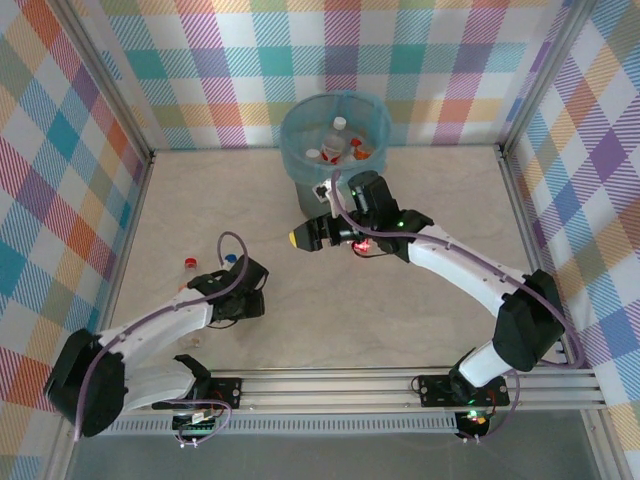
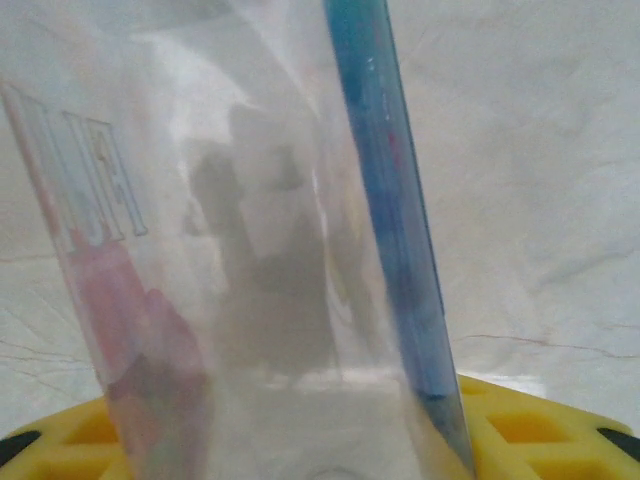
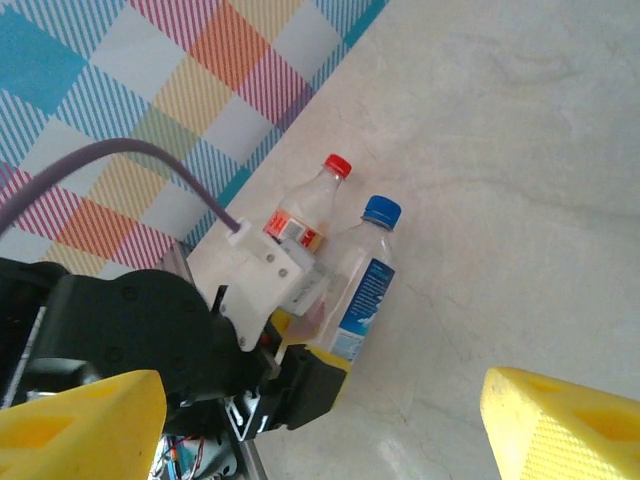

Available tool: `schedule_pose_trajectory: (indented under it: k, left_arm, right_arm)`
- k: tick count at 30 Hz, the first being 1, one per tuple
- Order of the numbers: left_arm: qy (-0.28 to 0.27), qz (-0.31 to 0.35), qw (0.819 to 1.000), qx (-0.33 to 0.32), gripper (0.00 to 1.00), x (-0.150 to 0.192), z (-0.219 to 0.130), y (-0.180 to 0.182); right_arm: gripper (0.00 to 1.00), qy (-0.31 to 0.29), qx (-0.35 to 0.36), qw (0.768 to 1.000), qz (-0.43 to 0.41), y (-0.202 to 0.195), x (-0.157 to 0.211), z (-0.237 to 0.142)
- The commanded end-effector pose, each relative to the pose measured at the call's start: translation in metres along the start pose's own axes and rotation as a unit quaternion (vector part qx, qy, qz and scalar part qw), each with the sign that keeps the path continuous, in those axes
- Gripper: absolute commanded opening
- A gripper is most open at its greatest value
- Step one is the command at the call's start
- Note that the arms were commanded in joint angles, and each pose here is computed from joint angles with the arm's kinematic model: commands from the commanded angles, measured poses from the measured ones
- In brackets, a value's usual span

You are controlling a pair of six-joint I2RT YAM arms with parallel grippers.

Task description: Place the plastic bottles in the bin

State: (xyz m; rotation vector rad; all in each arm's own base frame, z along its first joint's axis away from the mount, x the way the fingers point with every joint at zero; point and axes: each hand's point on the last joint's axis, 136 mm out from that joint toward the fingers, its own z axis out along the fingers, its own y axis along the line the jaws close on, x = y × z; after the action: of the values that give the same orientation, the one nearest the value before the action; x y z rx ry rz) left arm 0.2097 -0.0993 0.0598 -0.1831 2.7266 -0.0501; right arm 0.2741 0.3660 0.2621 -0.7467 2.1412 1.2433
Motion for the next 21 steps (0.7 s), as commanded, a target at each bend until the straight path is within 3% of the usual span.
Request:
schedule_pose_trajectory:
  k: [1,4,11,14,21]
  left_arm:
    - [-0.068,0.018,0.997,0.031,0.52,-0.029,-0.037,-0.005]
    - [-0.134,0.054,0.982,0.121,0.5,-0.046,-0.08,-0.028]
    - [-0.263,0.139,0.902,0.312,0.49,-0.056,-0.186,-0.069]
    - [-0.274,0.182,0.872,0.362,0.5,-0.047,-0.212,-0.079]
    - [-0.27,0.229,0.837,0.417,0.49,-0.035,-0.239,-0.093]
  right_arm:
    - [0.83,-0.024,0.005,0.998,-0.055,0.019,-0.022,-0.018]
    - [0.84,-0.043,-0.016,0.996,-0.072,0.034,-0.038,-0.029]
    - [0.86,-0.048,-0.077,0.993,-0.074,0.066,-0.07,-0.032]
    - [0.86,-0.032,-0.109,0.992,-0.051,0.075,-0.077,-0.023]
    - [0.83,0.008,-0.196,0.98,-0.024,0.099,-0.083,-0.007]
